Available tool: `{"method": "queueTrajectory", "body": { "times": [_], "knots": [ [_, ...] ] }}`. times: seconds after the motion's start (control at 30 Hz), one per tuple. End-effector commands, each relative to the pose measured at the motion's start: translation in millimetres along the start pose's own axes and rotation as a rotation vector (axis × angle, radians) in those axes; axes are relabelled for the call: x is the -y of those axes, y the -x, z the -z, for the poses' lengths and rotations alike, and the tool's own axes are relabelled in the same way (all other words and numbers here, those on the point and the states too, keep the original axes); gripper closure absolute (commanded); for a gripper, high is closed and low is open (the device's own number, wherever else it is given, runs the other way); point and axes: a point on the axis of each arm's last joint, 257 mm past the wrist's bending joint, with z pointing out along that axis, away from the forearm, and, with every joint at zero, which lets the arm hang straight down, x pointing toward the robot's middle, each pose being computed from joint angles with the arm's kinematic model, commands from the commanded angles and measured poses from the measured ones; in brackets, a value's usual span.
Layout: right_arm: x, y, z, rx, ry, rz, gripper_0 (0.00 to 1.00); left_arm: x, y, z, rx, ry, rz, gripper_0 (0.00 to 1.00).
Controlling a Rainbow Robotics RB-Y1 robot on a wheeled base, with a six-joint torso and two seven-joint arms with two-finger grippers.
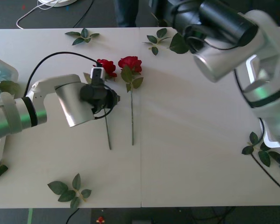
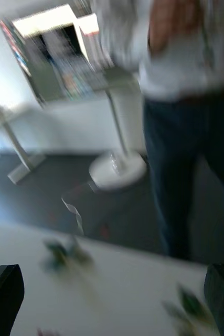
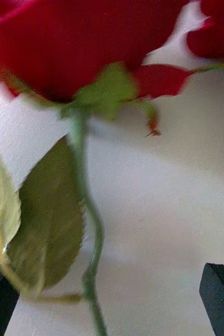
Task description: Place the red flowers into the right box and the blue flowers into the left box. If a person shows an open palm, hand one flower to the person first, then continue sorting.
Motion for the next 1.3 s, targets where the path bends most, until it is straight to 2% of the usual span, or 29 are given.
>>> {"method": "queueTrajectory", "body": {
  "times": [0.03, 0.33, 0.37, 0.4, 0.43, 0.47, 0.5, 1.1, 1.3],
  "knots": [
    [7.4, 16.0, 32.3, -0.028, 0.009, 0.102, 0.00, 14.0, 7.2, 2.5, 0.016, -0.064, 0.011, 0.00],
    [40.2, -8.1, 92.5, -0.187, 0.115, 0.192, 0.00, 14.8, 3.5, 2.3, 0.007, -0.067, 0.013, 0.00],
    [41.3, -6.8, 96.2, -0.190, 0.123, 0.198, 0.00, 13.7, 3.5, 2.1, 0.007, -0.064, 0.014, 0.06],
    [43.3, -10.1, 103.8, -0.209, 0.139, 0.207, 0.00, 12.8, 3.2, 2.2, 0.006, -0.059, 0.008, 0.34],
    [44.6, -12.8, 111.5, -0.227, 0.158, 0.222, 0.00, 10.4, 4.4, 2.2, 0.009, -0.049, -0.002, 0.73],
    [46.0, -13.2, 115.1, -0.234, 0.165, 0.225, 0.00, 8.4, 3.2, 2.0, 0.006, -0.041, -0.006, 0.93],
    [48.1, -15.6, 122.3, -0.249, 0.182, 0.239, 0.00, 5.2, 2.6, 2.0, 0.002, -0.029, -0.008, 1.00],
    [42.3, -53.3, 216.0, -0.305, 0.497, 0.322, 0.00, -15.2, 8.4, 3.8, 0.013, 0.017, -0.048, 1.00],
    [30.1, -67.2, 245.0, -0.305, 0.603, 0.338, 0.00, -40.3, 48.1, 23.3, 0.041, 0.057, 0.026, 1.00]
  ]
}}
